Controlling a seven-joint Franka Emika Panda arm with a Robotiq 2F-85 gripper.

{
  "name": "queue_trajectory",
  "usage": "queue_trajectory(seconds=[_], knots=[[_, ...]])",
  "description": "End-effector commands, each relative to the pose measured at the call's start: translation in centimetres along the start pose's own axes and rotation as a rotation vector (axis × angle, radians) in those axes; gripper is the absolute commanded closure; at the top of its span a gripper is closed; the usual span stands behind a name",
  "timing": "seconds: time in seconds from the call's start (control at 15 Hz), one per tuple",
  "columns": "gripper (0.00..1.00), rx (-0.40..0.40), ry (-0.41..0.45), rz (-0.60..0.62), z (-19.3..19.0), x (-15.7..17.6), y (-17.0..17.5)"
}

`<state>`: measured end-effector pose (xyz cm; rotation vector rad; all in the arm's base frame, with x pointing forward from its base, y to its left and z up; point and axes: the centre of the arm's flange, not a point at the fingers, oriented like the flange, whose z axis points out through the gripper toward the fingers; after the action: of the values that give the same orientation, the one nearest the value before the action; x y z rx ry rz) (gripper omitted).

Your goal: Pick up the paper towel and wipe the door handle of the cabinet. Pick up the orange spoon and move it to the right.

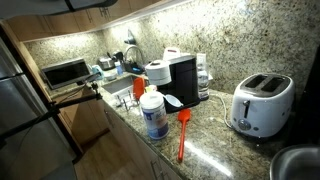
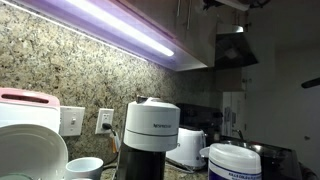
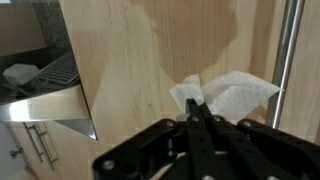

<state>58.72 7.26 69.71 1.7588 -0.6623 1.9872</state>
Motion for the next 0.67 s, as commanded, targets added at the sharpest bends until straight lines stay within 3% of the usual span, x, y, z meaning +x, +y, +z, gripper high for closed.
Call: queue_trajectory(seconds=[0.0, 0.33, 0.6], knots=[[0.99, 0.021, -0.044, 0.013, -0.2, 0.5, 0.4], [0.99, -0.063, -0.122, -0.285, -2.3, 0.2, 1.2], [0.99, -0.075, -0.165, -0.51, -5.4, 1.5, 3.4]])
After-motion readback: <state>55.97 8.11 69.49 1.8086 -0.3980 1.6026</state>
